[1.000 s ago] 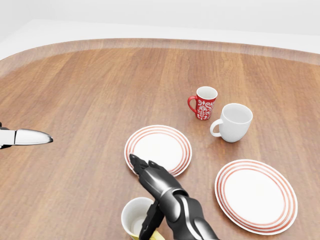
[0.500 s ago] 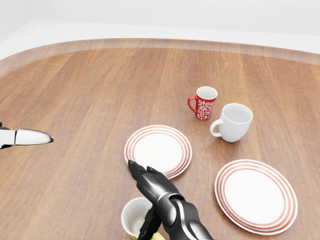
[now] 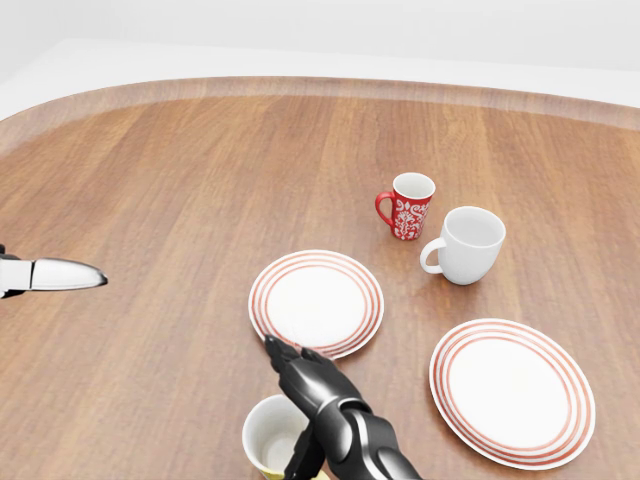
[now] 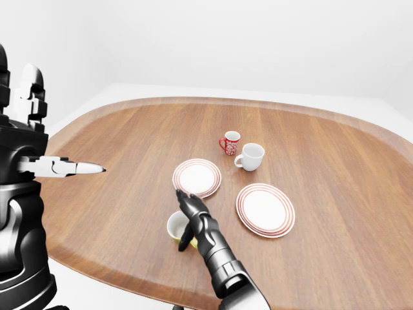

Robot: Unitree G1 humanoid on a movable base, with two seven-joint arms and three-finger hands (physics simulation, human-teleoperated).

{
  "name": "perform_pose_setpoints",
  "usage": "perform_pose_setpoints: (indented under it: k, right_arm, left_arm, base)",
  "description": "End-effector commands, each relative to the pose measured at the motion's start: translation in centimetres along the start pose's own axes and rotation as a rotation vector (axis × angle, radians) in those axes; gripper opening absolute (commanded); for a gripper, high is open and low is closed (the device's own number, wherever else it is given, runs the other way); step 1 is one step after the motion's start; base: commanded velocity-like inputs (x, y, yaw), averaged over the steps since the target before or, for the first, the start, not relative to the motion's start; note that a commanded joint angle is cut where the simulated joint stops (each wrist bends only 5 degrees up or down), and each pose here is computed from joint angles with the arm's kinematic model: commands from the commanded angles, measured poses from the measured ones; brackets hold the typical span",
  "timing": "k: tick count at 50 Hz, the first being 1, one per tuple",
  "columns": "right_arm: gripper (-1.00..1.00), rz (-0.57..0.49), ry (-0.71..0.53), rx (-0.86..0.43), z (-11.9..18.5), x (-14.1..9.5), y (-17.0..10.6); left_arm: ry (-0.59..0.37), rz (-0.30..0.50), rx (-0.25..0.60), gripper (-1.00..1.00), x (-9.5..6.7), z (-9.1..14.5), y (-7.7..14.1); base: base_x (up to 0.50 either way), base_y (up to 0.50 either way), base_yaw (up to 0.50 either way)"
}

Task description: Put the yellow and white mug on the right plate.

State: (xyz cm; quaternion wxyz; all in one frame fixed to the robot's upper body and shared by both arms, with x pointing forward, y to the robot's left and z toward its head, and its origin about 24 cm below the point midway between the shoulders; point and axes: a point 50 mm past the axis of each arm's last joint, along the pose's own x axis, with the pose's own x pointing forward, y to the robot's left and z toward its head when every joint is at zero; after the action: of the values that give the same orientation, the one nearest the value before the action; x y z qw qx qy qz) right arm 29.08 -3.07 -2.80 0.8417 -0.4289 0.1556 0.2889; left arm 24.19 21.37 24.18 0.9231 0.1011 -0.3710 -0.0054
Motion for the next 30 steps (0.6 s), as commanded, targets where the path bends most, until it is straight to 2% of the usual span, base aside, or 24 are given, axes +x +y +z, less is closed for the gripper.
perform_pose_setpoints:
  k: [1, 28, 29, 30]
  right_arm:
    - [1.0, 0.004, 0.017, -0.001, -0.35, 0.11, 0.16]
    - [0.97, 0.015, 0.046, 0.002, -1.12, 0.13, 0.62]
    - [0.29, 0.016, 0.052, 0.002, -1.23, 0.15, 0.68]
    - [-0.05, 0.017, 0.052, -0.001, -1.26, 0.14, 0.73]
  left_arm:
    - [-0.002, 0.001, 0.001, 1.0, 0.08, 0.02, 0.03]
    - [0.004, 0.004, 0.001, 1.0, 0.1, -0.12, 0.12]
    - [0.006, 0.004, 0.001, 1.0, 0.09, -0.17, 0.1]
    - [0.004, 0.004, 0.001, 1.0, 0.08, -0.12, 0.1]
  base:
    - [0.0, 0.0, 0.0]
    - [0.0, 0.0, 0.0]
    - [0.0, 0.0, 0.0]
    - [0.0, 0.0, 0.0]
